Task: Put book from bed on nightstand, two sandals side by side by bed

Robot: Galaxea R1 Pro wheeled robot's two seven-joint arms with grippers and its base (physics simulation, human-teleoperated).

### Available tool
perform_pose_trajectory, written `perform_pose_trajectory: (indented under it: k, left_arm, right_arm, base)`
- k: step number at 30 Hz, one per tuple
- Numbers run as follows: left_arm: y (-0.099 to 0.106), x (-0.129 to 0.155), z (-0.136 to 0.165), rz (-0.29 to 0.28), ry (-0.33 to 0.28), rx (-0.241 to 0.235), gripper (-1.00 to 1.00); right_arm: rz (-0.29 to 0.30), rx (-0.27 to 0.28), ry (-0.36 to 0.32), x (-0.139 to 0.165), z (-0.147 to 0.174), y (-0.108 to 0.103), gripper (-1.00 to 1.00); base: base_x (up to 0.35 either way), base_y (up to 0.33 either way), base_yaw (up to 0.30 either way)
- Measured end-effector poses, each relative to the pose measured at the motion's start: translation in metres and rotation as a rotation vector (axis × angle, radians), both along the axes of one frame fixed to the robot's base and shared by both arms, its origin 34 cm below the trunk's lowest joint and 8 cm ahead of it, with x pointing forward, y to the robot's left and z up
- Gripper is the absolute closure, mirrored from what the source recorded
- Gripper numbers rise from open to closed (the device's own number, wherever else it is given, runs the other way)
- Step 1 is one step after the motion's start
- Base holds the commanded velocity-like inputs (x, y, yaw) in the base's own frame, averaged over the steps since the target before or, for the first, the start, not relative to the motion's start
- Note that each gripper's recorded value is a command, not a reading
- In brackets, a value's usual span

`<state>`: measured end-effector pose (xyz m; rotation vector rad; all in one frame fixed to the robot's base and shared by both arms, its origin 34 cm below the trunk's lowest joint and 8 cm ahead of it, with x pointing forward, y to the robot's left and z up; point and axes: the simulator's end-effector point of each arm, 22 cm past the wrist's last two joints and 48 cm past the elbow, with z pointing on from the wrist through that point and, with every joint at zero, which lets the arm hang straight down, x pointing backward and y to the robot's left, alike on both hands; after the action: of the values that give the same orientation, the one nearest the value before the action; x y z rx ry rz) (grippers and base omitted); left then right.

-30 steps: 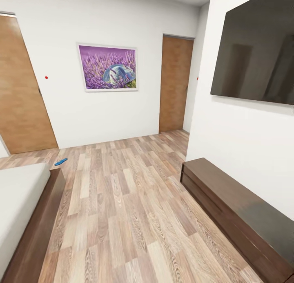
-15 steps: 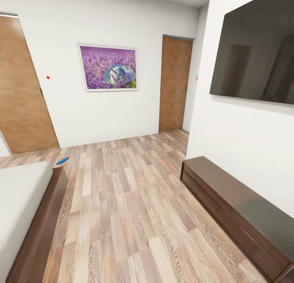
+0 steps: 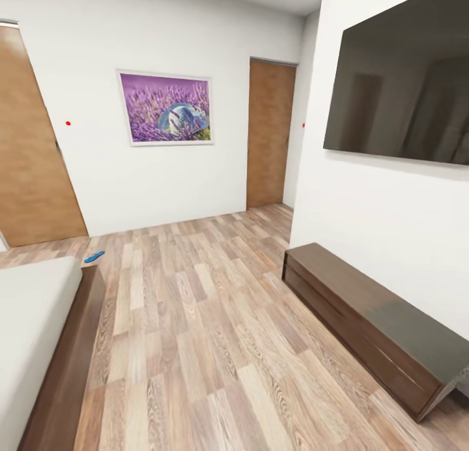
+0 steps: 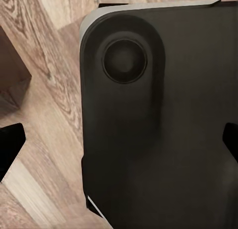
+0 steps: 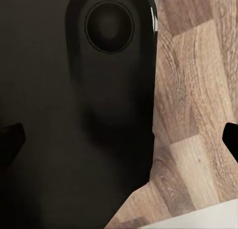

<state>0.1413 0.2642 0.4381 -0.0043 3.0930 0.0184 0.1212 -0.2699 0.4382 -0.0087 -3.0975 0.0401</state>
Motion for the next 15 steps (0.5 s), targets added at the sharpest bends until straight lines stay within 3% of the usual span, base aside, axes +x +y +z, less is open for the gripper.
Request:
perform_pose_trajectory:
  k: [15]
  left_arm:
    - [0.0001, 0.0, 0.0, 0.0, 0.0, 0.0, -1.0]
  right_arm:
    - [0.0, 0.0, 0.0, 0.0, 0.0, 0.0, -1.0]
  base:
    - [-0.027, 0.032, -0.28]
